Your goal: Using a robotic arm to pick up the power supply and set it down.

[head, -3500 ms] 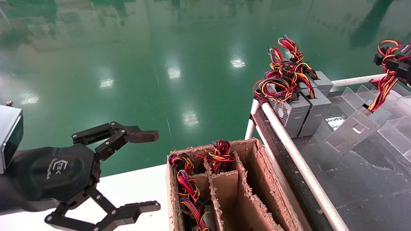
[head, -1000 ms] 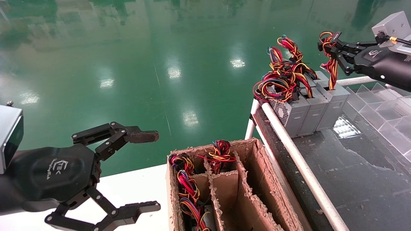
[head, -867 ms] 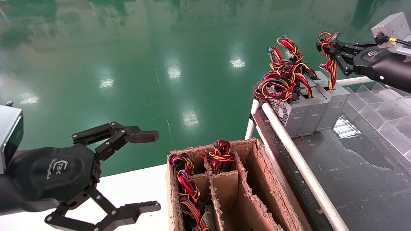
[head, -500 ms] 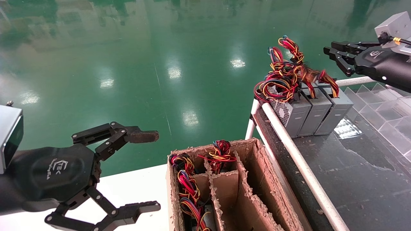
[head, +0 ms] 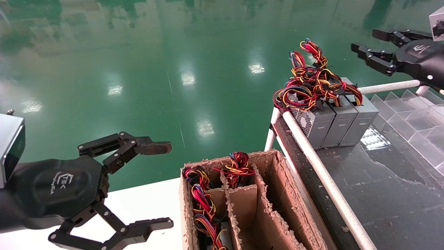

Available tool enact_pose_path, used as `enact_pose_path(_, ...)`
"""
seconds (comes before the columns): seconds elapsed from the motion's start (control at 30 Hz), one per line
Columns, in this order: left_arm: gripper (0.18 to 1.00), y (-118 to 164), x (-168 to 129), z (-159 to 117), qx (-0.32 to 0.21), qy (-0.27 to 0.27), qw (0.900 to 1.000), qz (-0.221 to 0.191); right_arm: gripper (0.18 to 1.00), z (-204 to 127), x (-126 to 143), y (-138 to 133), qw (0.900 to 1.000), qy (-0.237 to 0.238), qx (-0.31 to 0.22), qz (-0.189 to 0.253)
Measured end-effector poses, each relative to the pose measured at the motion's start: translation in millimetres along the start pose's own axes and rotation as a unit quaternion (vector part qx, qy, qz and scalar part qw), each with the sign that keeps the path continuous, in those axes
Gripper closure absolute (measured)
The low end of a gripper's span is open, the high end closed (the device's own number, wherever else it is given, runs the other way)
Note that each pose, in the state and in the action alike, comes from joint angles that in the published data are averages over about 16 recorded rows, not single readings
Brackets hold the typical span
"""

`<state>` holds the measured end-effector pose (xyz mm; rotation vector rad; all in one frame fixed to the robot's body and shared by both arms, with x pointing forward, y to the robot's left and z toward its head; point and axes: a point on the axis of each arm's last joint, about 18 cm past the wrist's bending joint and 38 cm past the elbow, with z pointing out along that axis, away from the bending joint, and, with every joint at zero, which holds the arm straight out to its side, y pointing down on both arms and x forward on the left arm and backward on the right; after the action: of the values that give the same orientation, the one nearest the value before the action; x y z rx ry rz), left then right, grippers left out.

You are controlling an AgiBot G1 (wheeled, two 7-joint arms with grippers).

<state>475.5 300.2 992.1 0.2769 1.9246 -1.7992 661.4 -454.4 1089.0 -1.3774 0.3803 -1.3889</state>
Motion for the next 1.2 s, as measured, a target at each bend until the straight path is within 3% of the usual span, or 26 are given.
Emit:
enact_pose_path(0.53,0.184,0,0,0,0.0,0.0,1.0,0.0,0.346,-18,-23,-17,0.997,-0.057,0.059,0.01)
enact_pose_path(0.73,0.184,0,0,0,0.0,0.0,1.0,0.0,0.254,-26,-40,-23,0.993,-0.092,0.076,0.014)
enact_pose_path(1.2,0.184,0,0,0,0.0,0.0,1.0,0.0,0.182,-48,-94,-38,0.975,-0.195,0.102,0.029)
